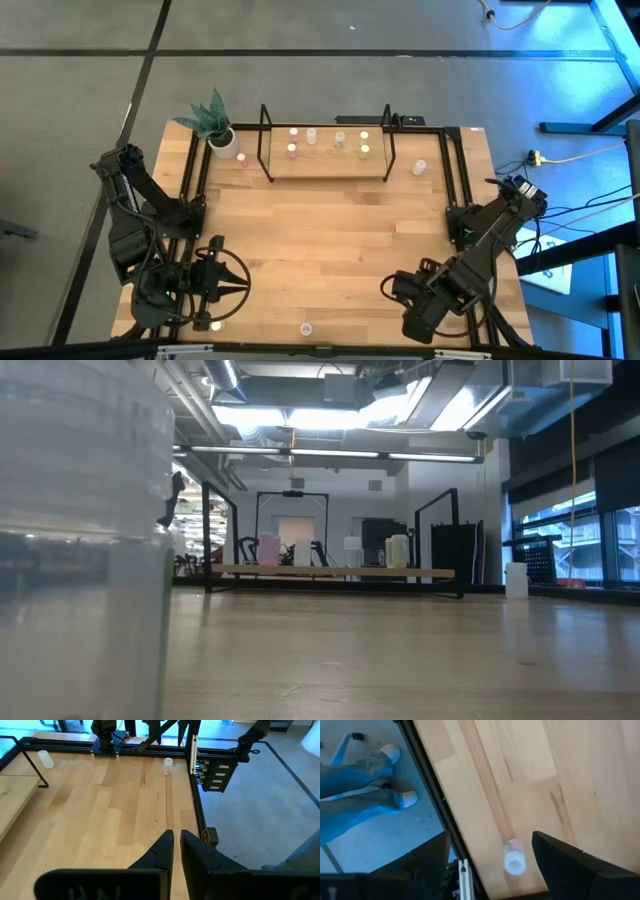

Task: Pick and place medicine bottles onto shelf by color
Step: Put the top transparent pill bottle on the shelf aligned with the other transparent pill bottle

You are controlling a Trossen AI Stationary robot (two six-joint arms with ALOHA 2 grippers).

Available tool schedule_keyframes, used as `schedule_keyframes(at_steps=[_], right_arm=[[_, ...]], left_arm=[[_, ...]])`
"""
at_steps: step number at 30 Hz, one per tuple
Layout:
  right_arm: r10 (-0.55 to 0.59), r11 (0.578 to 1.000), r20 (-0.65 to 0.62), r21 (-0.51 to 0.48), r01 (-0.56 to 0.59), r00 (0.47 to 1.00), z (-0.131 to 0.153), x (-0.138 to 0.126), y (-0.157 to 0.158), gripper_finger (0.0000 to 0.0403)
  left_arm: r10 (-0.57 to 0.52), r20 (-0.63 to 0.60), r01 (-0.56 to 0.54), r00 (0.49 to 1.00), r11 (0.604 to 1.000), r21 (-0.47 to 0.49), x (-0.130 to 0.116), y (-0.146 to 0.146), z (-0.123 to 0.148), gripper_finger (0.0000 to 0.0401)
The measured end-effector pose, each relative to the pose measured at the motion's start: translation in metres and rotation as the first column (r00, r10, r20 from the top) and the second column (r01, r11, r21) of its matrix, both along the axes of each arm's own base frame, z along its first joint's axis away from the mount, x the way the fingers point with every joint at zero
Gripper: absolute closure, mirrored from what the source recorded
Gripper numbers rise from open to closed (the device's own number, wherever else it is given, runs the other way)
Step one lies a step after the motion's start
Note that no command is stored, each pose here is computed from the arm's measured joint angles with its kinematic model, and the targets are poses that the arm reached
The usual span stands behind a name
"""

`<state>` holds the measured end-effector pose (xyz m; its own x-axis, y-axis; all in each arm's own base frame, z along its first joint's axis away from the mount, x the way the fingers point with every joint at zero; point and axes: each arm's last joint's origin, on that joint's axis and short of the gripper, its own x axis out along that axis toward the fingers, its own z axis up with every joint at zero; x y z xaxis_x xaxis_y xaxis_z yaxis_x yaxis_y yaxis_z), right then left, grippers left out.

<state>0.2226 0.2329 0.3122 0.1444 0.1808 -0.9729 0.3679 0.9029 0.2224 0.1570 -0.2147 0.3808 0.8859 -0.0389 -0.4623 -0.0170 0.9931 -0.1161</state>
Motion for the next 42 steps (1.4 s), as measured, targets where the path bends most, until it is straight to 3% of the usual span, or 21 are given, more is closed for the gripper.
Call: schedule_keyframes(at_steps=[10, 16, 22, 32, 42], right_arm=[[-0.025, 0.997, -0.03, -0.076, 0.023, 0.999, -0.002, -0.038, 0.022, 0.0121], [-0.021, 0.993, 0.062, -0.116, 0.028, 0.998, -0.002, -0.071, 0.043, 0.0121], [-0.095, 0.984, 0.102, -0.142, 0.109, 0.99, -0.018, -0.097, 0.054, 0.0121], [-0.203, 0.969, 0.041, -0.139, 0.207, 0.978, -0.054, -0.099, 0.052, 0.0121], [-0.294, 0.95, -0.078, -0.13, 0.282, 0.953, -0.083, -0.078, 0.037, 0.0121]], left_arm=[[0.0, 0.0, 0.0, 1.0, 1.0, 0.0, 0.0, 0.0, 0.0, 0.0374], [0.0, 0.0, 0.0, 1.0, 1.0, 0.0, 0.0, 0.0, 0.0, 0.0374], [0.0, 0.0, 0.0, 1.0, 1.0, 0.0, 0.0, 0.0, 0.0, 0.0374], [0.0, 0.0, 0.0, 1.0, 1.0, 0.0, 0.0, 0.0, 0.0, 0.0374], [0.0, 0.0, 0.0, 1.0, 1.0, 0.0, 0.0, 0.0, 0.0, 0.0374]])
